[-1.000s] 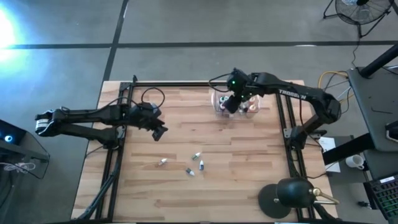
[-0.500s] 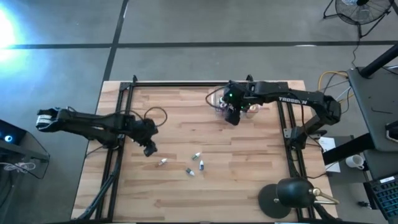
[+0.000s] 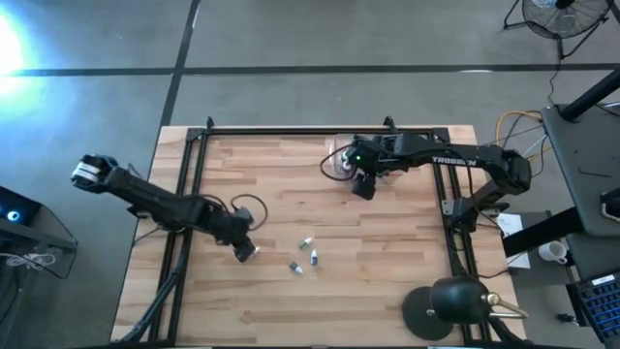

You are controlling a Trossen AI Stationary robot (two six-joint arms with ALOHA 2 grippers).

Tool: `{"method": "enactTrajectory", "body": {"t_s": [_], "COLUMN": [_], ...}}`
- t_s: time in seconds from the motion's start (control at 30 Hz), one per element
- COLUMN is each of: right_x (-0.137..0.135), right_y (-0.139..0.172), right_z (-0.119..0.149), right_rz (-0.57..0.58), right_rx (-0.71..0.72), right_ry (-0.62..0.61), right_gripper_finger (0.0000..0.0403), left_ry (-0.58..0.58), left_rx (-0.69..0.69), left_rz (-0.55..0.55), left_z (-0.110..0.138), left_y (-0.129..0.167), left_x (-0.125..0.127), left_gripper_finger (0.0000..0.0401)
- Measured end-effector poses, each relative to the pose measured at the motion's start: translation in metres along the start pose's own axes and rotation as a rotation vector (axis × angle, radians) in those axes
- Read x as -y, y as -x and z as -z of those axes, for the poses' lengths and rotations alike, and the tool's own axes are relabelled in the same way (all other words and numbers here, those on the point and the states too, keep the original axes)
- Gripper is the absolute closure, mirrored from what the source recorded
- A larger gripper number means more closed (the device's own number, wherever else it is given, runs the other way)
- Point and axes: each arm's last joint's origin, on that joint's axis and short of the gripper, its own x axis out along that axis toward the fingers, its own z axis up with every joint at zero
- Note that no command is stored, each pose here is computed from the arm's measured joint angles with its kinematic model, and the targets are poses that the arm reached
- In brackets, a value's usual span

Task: Pick & Place food coloring
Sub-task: Put the small orange food coloring bottle into the transparent bin

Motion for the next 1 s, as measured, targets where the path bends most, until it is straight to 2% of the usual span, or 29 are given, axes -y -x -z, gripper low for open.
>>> {"method": "enactTrajectory", "body": {"t_s": [0.23,0.57,0.67,0.83,1.0], "right_x": [0.0,0.001,0.003,0.018,0.039], "right_y": [-0.001,0.001,0.005,0.012,0.021], "right_z": [0.0,0.001,0.002,0.006,0.016], "right_rz": [0.014,0.011,0.012,0.029,0.056], "right_rx": [-0.002,0.0,0.014,0.035,0.073], "right_ry": [0.108,0.229,0.251,0.215,0.151], "right_gripper_finger": [0.0183,0.0183,0.0183,0.0183,0.0183], "left_ry": [-0.008,0.047,0.048,0.072,0.105], "left_rx": [-0.053,-0.117,-0.125,-0.118,-0.026], "left_rz": [-0.095,-0.236,-0.263,-0.278,-0.251], "left_z": [-0.005,-0.007,-0.009,-0.018,-0.037], "left_y": [-0.028,-0.061,-0.064,-0.061,-0.054], "left_x": [0.028,0.033,0.034,0.034,0.034], "left_gripper_finger": [0.0263,0.0266,0.0288,0.0365,0.0371]}}
